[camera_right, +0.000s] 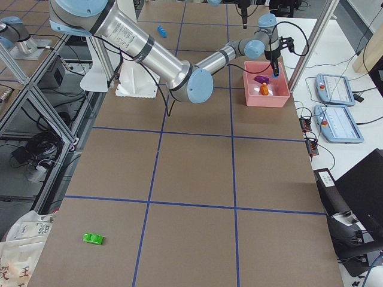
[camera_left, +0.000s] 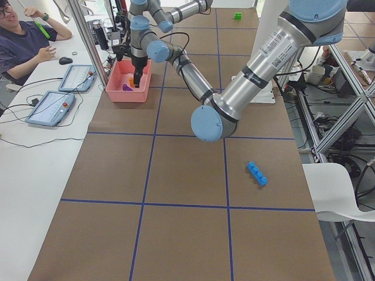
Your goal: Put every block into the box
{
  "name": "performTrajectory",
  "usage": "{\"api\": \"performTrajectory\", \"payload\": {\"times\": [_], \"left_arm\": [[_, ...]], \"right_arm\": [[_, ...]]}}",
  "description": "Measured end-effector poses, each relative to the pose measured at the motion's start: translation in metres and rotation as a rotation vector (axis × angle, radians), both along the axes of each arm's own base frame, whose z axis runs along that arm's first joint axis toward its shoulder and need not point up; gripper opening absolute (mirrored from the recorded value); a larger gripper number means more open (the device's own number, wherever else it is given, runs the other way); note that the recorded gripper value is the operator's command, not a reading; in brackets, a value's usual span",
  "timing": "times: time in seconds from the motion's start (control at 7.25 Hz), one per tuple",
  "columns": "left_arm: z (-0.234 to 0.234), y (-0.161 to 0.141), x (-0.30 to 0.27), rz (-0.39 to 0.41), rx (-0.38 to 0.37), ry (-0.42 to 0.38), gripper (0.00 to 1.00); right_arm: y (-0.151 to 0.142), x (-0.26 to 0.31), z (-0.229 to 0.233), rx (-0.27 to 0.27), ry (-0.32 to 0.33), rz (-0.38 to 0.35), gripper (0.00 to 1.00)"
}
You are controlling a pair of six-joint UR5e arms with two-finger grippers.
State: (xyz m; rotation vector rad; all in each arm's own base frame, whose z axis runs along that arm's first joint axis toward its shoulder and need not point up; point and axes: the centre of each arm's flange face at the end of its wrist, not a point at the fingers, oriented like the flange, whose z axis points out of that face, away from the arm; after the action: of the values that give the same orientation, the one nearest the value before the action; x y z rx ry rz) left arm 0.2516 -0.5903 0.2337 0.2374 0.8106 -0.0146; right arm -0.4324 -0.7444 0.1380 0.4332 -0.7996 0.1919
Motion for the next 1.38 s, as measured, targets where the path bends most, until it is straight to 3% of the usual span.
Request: {"api": "performTrajectory", "payload": {"times": [0.14, 0.28, 0.41, 0.69, 0.97, 1.38], "left_arm": [[0.041, 0.054, -0.032, 0.039, 0.016, -0.028, 1.00], [0.071, 0.096, -0.054, 0.065, 0.016, -0.049, 1.00], [0.095, 0.131, -0.069, 0.088, 0.001, -0.066, 1.00], [0.121, 0.206, -0.087, 0.148, -0.027, -0.083, 1.00], [0.139, 0.268, -0.086, 0.225, -0.054, -0.096, 1.00], [0.185, 0.343, -0.069, 0.355, -0.069, -0.129, 1.00]], "right_arm": [[0.003, -0.036, -0.001, 0.028, 0.022, 0.032, 0.00], [0.004, -0.068, 0.016, 0.061, 0.029, 0.060, 0.34], [0.006, -0.089, 0.033, 0.078, 0.030, 0.083, 0.99], [0.009, -0.101, 0.041, 0.083, 0.026, 0.119, 1.00], [0.000, -0.080, 0.020, 0.050, -0.016, 0.102, 1.00], [0.025, -0.007, -0.058, -0.121, 0.002, 0.012, 1.00]]}}
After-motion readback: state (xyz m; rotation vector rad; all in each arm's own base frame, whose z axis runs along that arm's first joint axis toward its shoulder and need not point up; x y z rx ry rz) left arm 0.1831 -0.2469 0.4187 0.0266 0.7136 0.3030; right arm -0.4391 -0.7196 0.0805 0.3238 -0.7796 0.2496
